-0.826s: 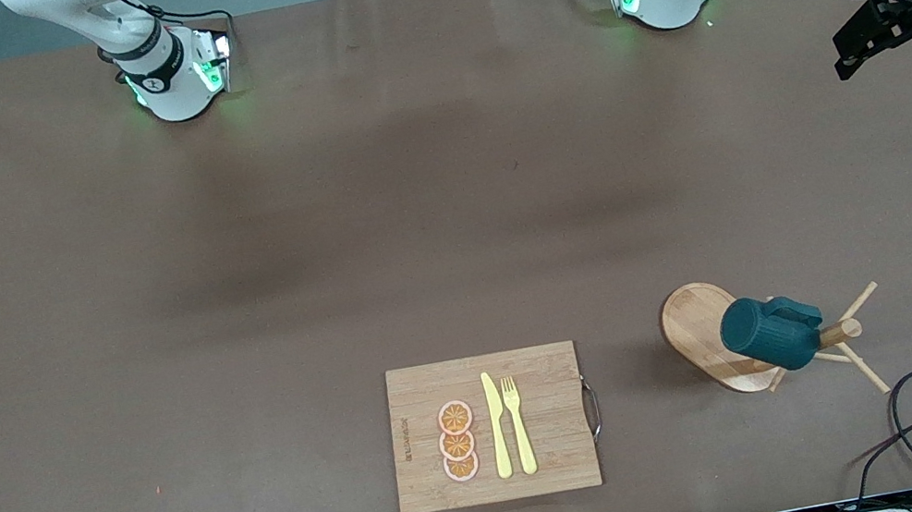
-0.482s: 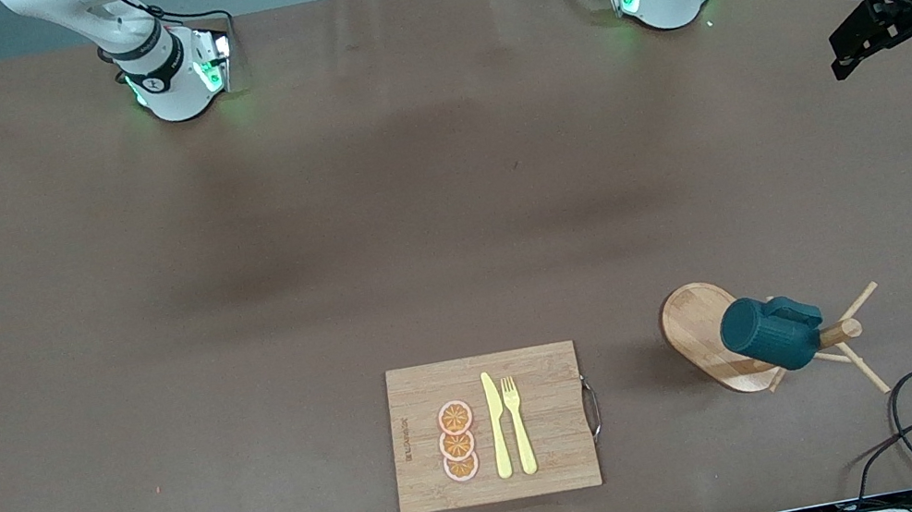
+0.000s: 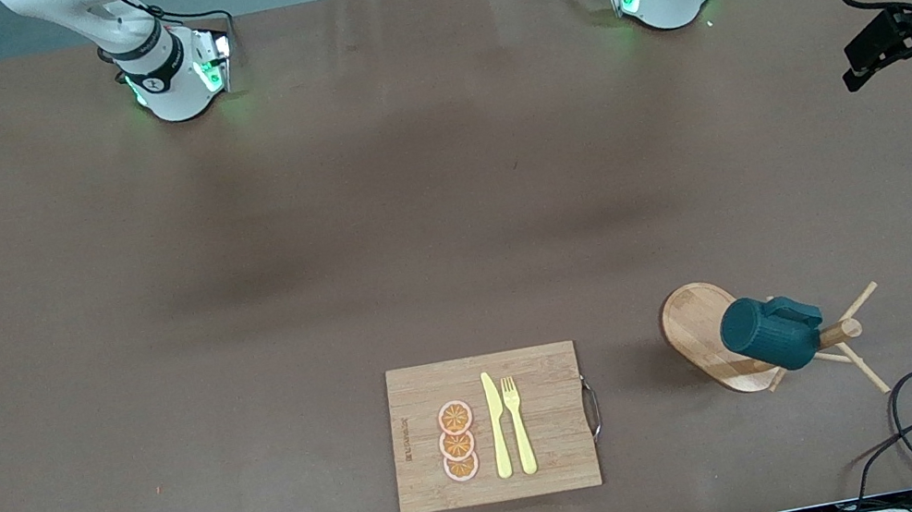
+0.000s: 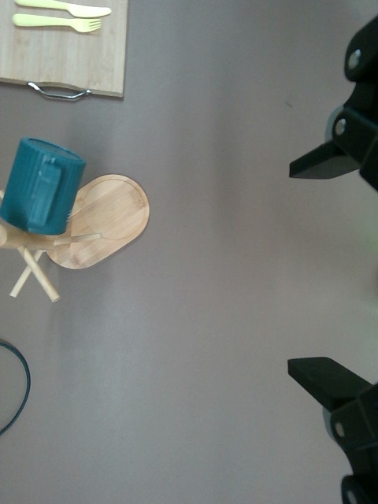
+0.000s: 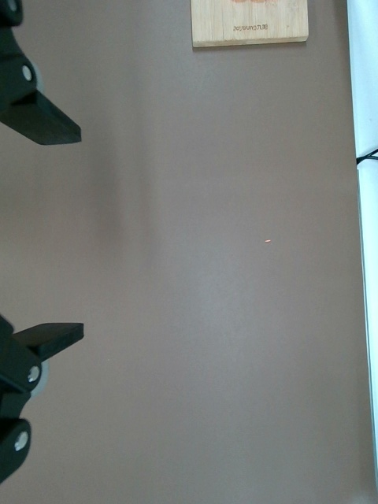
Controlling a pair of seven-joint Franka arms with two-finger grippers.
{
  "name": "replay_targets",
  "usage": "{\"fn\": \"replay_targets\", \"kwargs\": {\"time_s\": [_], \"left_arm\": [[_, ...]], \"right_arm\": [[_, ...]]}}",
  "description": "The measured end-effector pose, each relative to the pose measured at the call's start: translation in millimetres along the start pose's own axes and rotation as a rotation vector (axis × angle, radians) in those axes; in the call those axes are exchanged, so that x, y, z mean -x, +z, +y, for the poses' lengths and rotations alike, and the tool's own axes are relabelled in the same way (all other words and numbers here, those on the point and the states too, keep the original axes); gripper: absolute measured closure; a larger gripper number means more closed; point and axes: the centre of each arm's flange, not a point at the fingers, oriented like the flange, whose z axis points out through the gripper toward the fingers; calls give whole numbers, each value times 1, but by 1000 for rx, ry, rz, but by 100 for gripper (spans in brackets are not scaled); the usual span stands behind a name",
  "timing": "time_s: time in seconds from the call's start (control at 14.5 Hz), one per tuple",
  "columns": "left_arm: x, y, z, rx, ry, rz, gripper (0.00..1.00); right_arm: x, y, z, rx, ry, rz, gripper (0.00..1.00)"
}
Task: Transfer cup from left to right arm and place
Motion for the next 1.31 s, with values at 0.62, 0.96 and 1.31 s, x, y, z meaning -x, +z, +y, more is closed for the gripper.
{"fn": "replay_targets", "kwargs": {"time_s": [0.62,0.96,1.31], "left_arm": [[-61,113,4,158,-464,30,0],[-78,168,3,241,-802,98,0],[-99,214,15,320,-1086,90,0]], "right_arm": [[-1,-4,-1,0,-2,10,0],[-2,-15,0,3,0,40,0],[-2,-17,1,6,1,41,0]]}}
